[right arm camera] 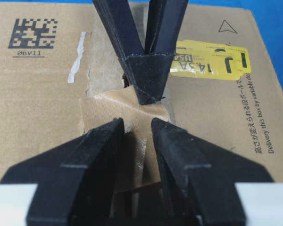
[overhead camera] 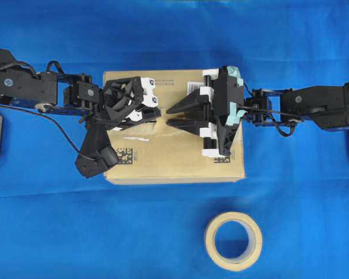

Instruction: Apply tape along the seams of the closed cardboard box to seal it securely.

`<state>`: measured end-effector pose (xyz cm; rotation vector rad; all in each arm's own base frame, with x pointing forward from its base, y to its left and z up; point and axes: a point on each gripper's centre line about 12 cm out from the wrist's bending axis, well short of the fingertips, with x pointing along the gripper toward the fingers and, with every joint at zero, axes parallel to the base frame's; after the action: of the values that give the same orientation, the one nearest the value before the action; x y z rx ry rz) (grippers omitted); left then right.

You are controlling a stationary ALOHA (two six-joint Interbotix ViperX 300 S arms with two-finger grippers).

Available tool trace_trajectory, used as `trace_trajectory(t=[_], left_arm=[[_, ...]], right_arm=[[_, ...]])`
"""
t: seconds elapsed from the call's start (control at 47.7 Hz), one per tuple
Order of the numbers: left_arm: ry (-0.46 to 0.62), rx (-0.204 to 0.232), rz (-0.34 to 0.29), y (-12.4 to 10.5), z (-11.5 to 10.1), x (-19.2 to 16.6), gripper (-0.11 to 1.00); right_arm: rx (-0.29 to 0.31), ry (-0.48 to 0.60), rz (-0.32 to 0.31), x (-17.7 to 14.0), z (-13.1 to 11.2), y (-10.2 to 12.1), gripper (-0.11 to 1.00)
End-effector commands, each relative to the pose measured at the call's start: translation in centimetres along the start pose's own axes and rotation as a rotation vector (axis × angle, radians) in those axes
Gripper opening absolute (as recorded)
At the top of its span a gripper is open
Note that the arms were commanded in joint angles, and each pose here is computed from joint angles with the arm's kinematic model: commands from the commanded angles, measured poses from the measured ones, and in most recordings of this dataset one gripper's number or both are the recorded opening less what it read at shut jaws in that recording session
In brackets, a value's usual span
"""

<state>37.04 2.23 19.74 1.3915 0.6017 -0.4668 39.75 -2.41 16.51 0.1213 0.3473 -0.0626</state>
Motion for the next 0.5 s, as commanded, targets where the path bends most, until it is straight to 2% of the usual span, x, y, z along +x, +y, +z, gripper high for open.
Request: trace_trajectory(t=[0.0,0.063,0.168,0.252,0.399,0.482], left_arm=[[-0.002,-0.002,0.041,1.39,0.02,-0.67,0.11],[-0.001,0.009,0.037,1.34,0.01,-0.66,0.26],[0.0,0.017,0.038,1.36,0.01,-0.67,0.6],[0.0,0.017,0.038,1.38,0.01,-0.63,0.78],[0.0,0.026,0.046,1.64,0.02,-0.62,0.68],[0.0,0.03,0.048,1.86,0.04,-0.48,0.68]], right_arm=[[0.001,-0.037,0.004,0.09,1.19,0.17,0.35],[0.002,-0.037,0.002,0.11,1.16,0.1,0.35],[0.002,-0.035,0.004,0.1,1.09,0.16,0.35],[0.002,-0.032,0.003,0.05,1.05,0.15,0.35],[0.002,-0.031,0.003,0.03,0.99,0.15,0.35],[0.002,-0.029,0.003,0.03,0.97,0.14,0.35]])
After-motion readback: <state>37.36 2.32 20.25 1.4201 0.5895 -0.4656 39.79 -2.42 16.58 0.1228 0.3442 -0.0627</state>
